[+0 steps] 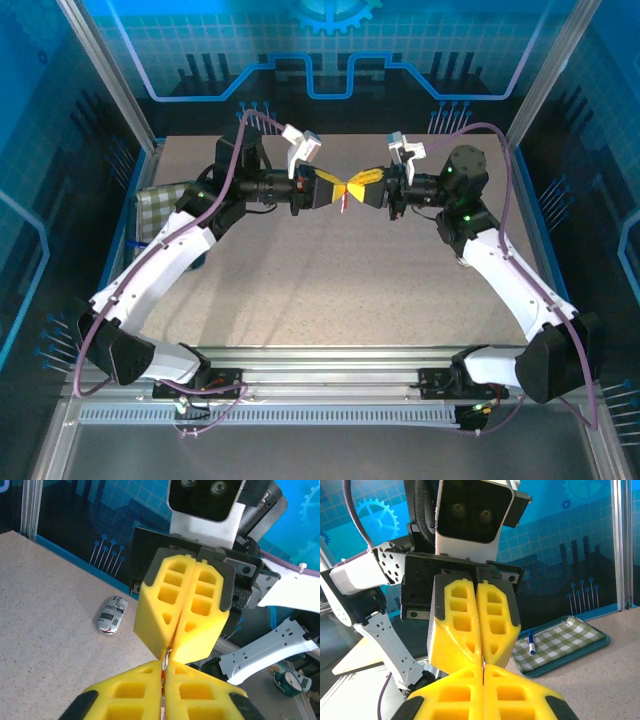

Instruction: Remove the keys from the keyring

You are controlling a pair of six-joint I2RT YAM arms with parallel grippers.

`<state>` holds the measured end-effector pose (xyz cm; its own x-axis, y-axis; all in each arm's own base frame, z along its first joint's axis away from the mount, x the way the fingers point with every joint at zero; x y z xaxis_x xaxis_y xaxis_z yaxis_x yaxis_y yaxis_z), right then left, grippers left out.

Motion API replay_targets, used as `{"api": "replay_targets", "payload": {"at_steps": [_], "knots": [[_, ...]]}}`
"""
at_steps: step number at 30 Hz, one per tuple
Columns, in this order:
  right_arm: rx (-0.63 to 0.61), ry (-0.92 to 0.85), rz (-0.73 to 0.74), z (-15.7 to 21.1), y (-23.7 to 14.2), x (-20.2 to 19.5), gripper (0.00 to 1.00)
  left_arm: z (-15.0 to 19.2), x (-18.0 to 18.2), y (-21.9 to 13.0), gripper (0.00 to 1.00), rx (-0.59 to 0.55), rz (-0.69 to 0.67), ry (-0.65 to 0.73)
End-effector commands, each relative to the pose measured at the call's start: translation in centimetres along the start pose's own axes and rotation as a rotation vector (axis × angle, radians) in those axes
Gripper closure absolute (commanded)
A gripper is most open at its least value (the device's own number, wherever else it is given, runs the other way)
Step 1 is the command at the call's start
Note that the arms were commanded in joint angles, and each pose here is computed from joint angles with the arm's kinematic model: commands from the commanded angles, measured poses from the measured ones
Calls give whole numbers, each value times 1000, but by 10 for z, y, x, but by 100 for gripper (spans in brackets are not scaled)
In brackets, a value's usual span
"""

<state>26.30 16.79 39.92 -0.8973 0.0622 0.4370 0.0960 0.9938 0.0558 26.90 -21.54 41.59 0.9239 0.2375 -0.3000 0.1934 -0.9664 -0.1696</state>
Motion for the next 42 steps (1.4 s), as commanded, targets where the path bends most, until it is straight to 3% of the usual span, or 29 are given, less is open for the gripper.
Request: {"api": "replay_targets", "payload": {"at_steps": [1,2,5,7,12,17,26,42], "knots": [[-1,-59,-45,-12,3,17,100,-10,-5,-2,99,-22,8,21],[-7,-58,-35,-13,2,17,94,-10,-4,-2,100,-24,6,15],[-48,-40,41,-13,-3,12,59,-10,-2,-2,100,-37,-20,-5],[-86,-35,107,-8,-8,10,48,-9,0,-3,100,-63,-34,-19],[-89,-18,149,16,-7,9,48,-8,0,-4,100,-113,-51,-36],[-81,6,193,42,-2,12,69,-11,-1,-6,100,-134,-70,-36],[-204,101,339,78,-8,-5,87,-13,-5,-10,100,-164,-69,-32],[-397,167,289,76,14,1,80,-8,-7,-10,100,-182,-69,-39]]}}
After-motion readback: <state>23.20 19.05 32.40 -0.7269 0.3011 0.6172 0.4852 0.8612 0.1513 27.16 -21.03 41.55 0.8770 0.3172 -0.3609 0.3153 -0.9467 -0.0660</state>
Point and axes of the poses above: each hand's point on the last joint's axis, 136 mm out from that joint toward the fingers, its own y axis out along the fingers, its own x axis along the line the jaws close on, z = x × y, the point moved 9 cm from there along -y, back along the fingers, and after that the axes turned 10 degrees about y, right-handed, at the moved point
